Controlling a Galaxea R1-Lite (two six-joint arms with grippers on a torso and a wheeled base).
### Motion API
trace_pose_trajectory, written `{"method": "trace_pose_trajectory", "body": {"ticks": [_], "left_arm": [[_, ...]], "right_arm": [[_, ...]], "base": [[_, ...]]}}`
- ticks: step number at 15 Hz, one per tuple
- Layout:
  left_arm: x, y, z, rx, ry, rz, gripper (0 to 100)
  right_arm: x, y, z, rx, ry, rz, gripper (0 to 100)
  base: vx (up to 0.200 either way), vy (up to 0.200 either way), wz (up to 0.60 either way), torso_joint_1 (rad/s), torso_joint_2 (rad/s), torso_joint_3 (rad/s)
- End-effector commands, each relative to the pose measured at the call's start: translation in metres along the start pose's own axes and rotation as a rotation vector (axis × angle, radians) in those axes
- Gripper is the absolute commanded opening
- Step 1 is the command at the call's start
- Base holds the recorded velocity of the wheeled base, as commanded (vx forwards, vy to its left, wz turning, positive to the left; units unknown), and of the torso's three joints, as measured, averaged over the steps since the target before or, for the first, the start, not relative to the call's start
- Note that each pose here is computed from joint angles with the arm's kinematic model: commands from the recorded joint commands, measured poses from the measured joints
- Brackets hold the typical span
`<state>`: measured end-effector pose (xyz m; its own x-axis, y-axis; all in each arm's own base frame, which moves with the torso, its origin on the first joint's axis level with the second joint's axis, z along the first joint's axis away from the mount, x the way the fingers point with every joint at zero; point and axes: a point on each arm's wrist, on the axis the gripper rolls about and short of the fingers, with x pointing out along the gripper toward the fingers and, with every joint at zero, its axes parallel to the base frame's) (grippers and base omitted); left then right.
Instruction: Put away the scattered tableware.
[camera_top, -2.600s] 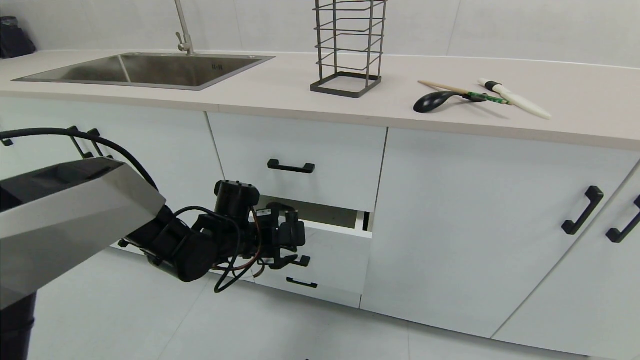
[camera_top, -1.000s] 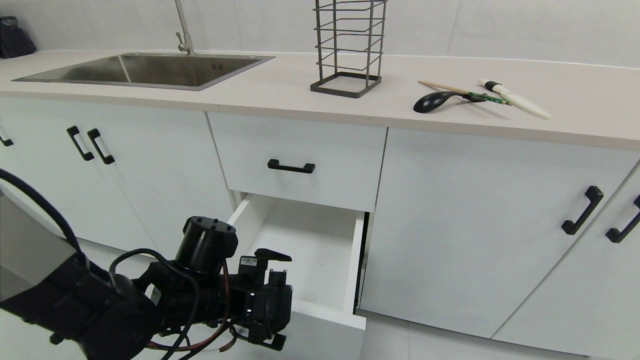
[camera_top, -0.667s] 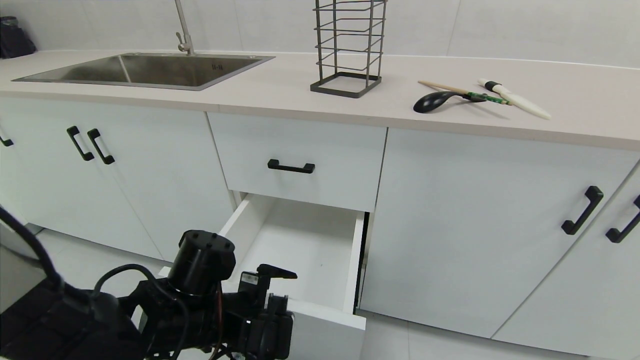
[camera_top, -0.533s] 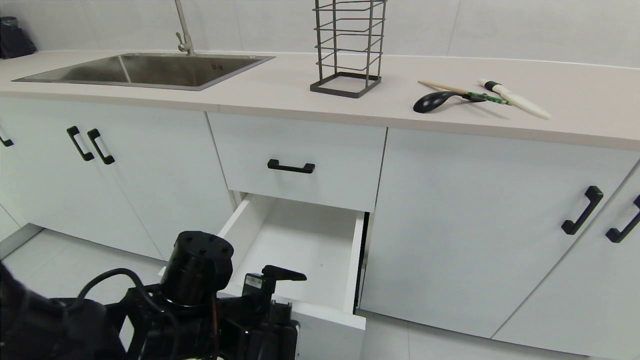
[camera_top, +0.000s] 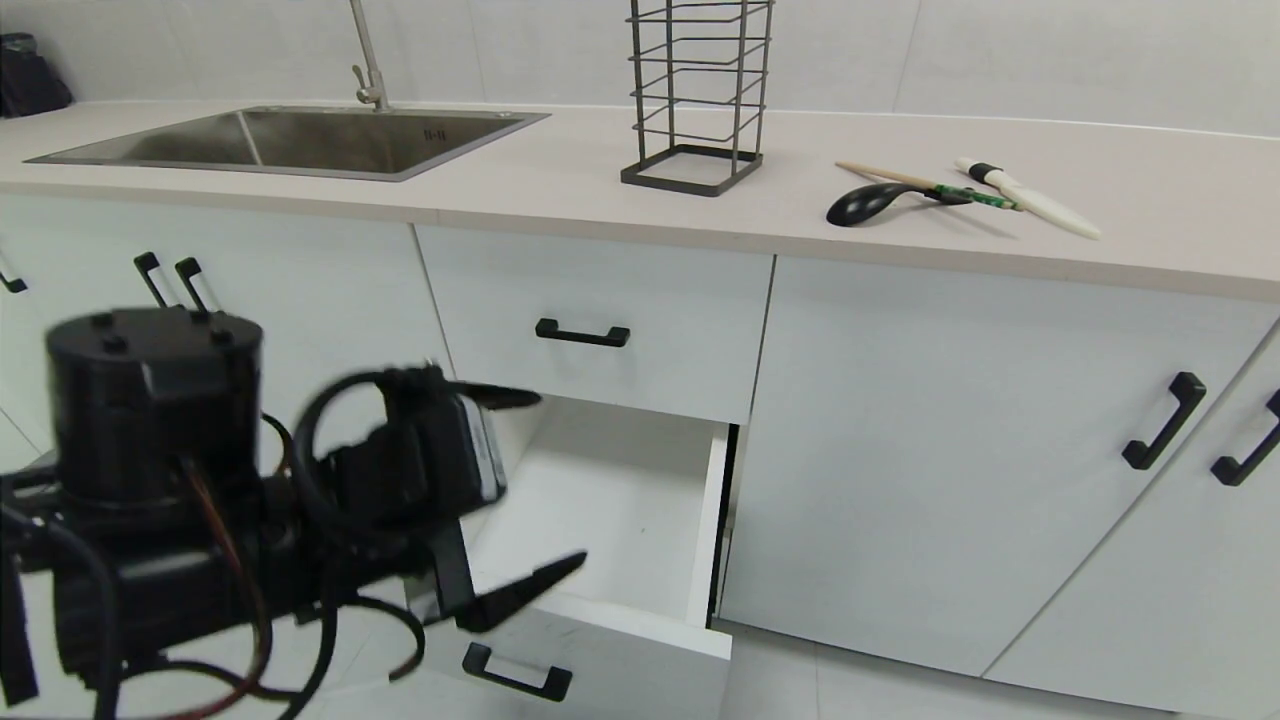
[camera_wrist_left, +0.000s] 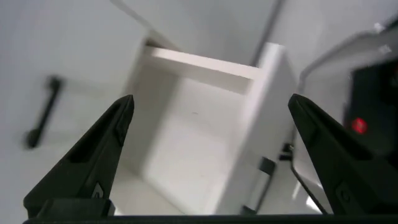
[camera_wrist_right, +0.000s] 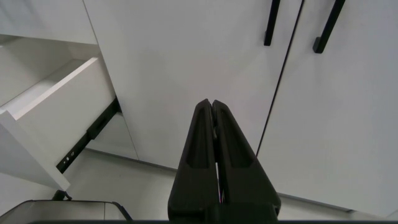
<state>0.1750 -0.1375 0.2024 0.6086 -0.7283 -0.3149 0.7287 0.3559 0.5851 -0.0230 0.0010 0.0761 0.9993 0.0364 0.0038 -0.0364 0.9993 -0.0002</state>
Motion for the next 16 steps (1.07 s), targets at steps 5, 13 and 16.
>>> {"method": "trace_pose_trajectory", "body": {"ticks": [5,13,16], "left_arm": [[-0.060,0.037,-0.018,-0.385,-0.032,0.141,100],[-0.083,-0.017,-0.054,-0.508,-0.168,0.151,100],[-0.091,-0.035,-0.060,-0.482,-0.199,0.147,100]], "right_arm": [[0.000,0.000,0.000,0.002,0.001,0.002,0],[0.000,0.000,0.000,0.002,0.001,0.000,0],[0.000,0.000,0.000,0.002,0.001,0.000,0]], "base": [[0.000,0.000,0.00,0.000,0.00,0.000],[0.000,0.000,0.00,0.000,0.00,0.000],[0.000,0.000,0.00,0.000,0.00,0.000]]}}
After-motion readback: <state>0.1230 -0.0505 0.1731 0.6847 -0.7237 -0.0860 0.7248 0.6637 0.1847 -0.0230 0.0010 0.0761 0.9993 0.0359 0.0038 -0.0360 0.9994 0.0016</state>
